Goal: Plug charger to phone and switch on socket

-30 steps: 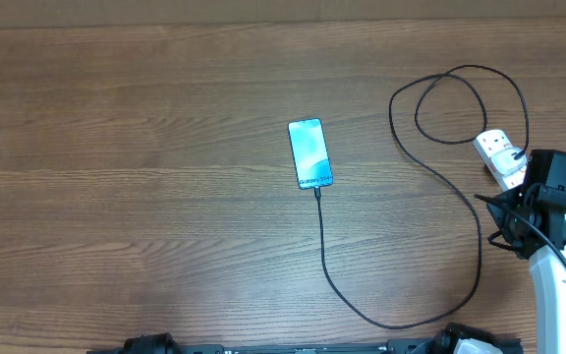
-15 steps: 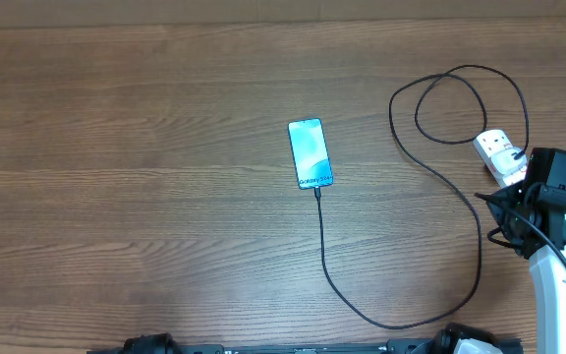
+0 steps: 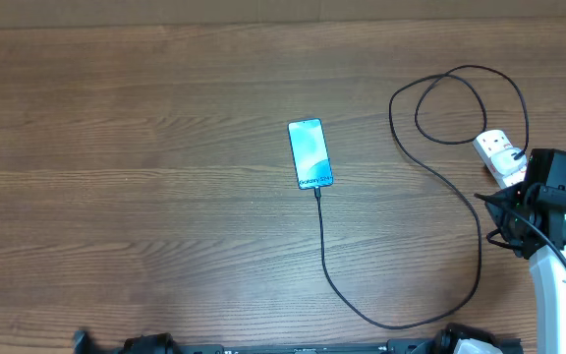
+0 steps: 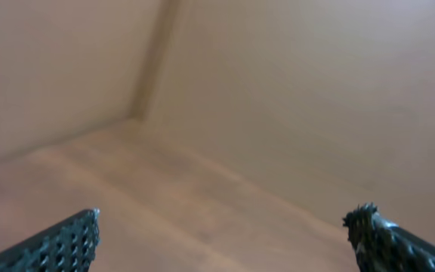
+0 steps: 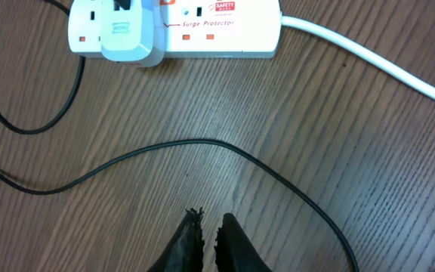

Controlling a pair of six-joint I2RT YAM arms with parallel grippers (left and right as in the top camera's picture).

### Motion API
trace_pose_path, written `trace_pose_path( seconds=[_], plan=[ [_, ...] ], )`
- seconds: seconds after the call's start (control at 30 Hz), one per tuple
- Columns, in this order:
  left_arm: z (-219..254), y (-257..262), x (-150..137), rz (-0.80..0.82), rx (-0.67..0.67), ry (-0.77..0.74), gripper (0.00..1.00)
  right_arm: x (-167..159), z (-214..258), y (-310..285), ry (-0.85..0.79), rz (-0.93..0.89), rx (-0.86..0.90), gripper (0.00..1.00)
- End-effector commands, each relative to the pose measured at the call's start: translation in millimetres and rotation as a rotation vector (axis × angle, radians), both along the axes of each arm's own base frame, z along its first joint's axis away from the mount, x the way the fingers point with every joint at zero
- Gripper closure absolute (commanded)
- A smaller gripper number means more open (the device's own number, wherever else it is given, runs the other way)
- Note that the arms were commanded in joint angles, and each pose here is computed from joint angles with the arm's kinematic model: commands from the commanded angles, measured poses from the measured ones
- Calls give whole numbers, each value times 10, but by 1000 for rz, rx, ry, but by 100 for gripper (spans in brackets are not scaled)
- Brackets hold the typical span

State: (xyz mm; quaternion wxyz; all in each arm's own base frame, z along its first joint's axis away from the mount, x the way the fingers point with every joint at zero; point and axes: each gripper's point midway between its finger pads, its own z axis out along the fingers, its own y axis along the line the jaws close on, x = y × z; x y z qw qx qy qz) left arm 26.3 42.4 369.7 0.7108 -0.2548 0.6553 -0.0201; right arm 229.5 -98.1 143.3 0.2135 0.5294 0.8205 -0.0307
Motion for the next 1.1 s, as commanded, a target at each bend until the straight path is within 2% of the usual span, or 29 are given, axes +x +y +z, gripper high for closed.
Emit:
trace_pose_path(
  seconds=[0.0, 0.17, 0.33, 0.5, 0.73, 1.07],
  plan=[
    [-122, -307, 412, -202, 158, 53, 1, 37, 69, -31, -19, -4, -8, 91],
    [-486, -307, 967, -244, 146, 105, 0, 31, 66, -29, -16, -4, -8, 91],
    [-787, -377, 1489, -318, 99, 59, 1, 31, 66, -29, -16, -4, -8, 91],
    [-1220, -343, 1862, -323, 101, 52, 1, 8, 56, -22, -6, -3, -5, 91],
    [-1802, -314, 2091, -325, 86, 102, 1, 7, 56, -22, -5, -3, -5, 91],
    [-2030, -268, 2199, -303, 39, 53, 0, 8, 55, -23, -5, -4, -5, 90]
  ],
)
